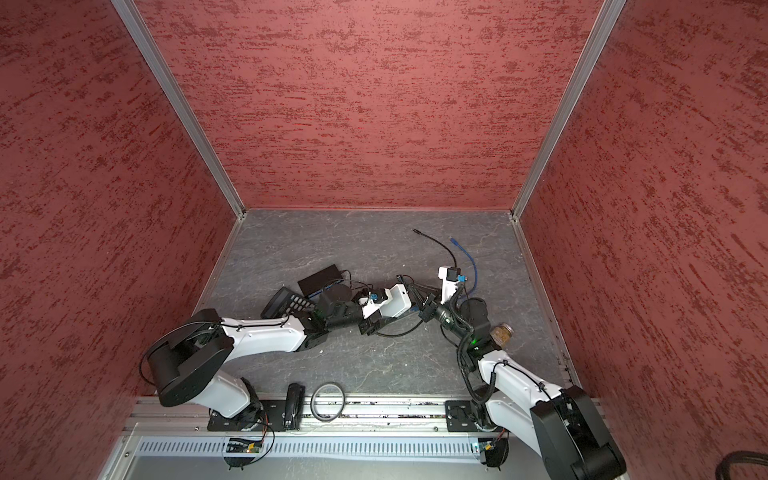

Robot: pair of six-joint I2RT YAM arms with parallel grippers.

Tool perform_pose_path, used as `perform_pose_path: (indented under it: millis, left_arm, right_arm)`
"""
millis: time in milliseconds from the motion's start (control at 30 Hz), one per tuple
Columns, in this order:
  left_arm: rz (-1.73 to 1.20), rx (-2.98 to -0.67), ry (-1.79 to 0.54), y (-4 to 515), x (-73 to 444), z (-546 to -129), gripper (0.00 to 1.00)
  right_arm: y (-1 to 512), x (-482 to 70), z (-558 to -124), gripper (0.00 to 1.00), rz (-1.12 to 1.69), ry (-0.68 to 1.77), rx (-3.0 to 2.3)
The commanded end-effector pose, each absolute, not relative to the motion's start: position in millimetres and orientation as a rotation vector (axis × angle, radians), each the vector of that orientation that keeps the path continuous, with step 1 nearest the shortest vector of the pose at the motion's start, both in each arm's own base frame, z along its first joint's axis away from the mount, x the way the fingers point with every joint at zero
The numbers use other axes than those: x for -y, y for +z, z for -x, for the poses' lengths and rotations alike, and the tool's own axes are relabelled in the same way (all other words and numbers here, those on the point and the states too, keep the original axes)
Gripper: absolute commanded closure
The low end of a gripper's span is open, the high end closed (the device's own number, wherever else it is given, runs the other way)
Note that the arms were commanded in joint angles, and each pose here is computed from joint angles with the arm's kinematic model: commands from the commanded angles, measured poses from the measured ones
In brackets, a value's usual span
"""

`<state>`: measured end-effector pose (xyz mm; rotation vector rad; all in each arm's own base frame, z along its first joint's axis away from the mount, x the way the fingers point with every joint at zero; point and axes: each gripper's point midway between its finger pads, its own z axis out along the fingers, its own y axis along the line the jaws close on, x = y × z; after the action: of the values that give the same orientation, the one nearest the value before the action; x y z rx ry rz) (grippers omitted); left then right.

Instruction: Insert the plug into the switch port

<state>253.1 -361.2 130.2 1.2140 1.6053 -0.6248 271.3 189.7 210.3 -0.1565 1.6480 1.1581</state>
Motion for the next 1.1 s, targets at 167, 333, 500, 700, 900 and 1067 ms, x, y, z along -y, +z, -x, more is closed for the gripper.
perform_pose_path:
  millis: [167,333,500,700,900,1067]
  left_arm:
    - [-1.184,-1.549,-0.655,149.7,376.1,-261.3,0.76]
    - [-1.141,-1.549,-0.682,154.7,374.2,-263.8,0.78]
    - [-1.111,-1.517,-0.727,166.1,373.3,-261.1,0.78]
    - [-1.111,-1.516,-0.741,167.3,373.0,-258.6,0.78]
    - [-1.117,-1.517,-0.754,165.5,376.7,-258.1,0.78]
    - [-1.116,-1.516,-0.751,165.1,380.0,-259.6,0.78]
  right_arm:
    - [217.7,-197.0,-264.1,0.91,0.202,1.204,-1.611]
    - [210.1,-195.7,-264.9,0.91,0.192,1.184,-1.634]
    - [202.2,-190.0,-268.4,0.91,0.155,1.146,-1.653]
    - [200.6,-186.1,-272.4,0.91,0.131,1.118,-1.652]
    - [207.8,-192.4,-269.8,0.91,0.168,1.155,-1.629]
    - [209.9,-194.7,-272.3,0.91,0.174,1.160,-1.625]
